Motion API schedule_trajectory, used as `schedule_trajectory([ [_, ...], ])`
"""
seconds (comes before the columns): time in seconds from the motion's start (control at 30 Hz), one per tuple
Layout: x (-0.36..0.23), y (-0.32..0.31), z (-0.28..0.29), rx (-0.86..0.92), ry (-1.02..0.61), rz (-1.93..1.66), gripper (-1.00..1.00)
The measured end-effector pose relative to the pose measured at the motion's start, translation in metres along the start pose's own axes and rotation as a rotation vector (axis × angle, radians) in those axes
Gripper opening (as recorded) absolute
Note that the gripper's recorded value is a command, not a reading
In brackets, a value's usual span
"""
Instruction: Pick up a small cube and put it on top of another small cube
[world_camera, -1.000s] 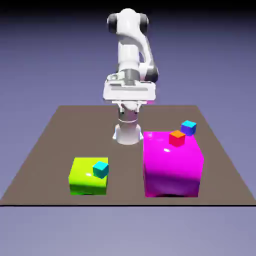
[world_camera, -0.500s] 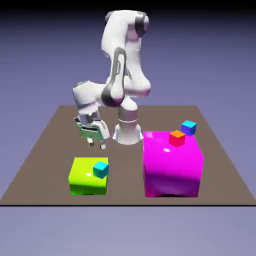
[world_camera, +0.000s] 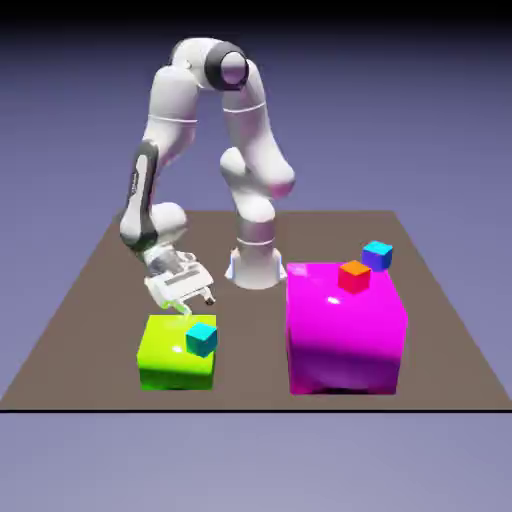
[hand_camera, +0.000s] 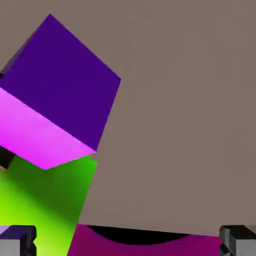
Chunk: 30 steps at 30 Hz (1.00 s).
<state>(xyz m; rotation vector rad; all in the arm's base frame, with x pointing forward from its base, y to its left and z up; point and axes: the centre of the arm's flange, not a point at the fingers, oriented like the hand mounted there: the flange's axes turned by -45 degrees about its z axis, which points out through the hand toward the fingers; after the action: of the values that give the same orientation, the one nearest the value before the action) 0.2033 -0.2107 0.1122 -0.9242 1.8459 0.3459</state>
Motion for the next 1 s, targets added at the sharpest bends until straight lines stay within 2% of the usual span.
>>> schedule_trajectory([
  [0.23, 0.044, 0.023, -0.012, 0.455, -0.191, 0.342, 0.00],
  [0.3, 0.045, 0.023, -0.013, 0.466, -0.194, 0.348, 0.00],
  [0.4, 0.055, 0.006, 0.030, 0.466, -0.193, 0.346, 0.00],
  [0.43, 0.057, 0.003, 0.040, 0.467, -0.194, 0.347, -1.00],
  [0.5, 0.057, 0.003, 0.040, 0.467, -0.194, 0.347, -1.00],
  [0.6, 0.047, 0.019, -0.004, 0.468, -0.193, 0.347, -1.00],
  [0.67, 0.045, 0.023, -0.013, 0.469, -0.194, 0.348, -1.00],
  [0.77, 0.054, -0.025, -0.086, 0.582, -0.089, 0.079, -1.00],
  [1.0, -0.062, -0.087, -0.009, 0.404, -0.178, 0.056, -1.00],
])
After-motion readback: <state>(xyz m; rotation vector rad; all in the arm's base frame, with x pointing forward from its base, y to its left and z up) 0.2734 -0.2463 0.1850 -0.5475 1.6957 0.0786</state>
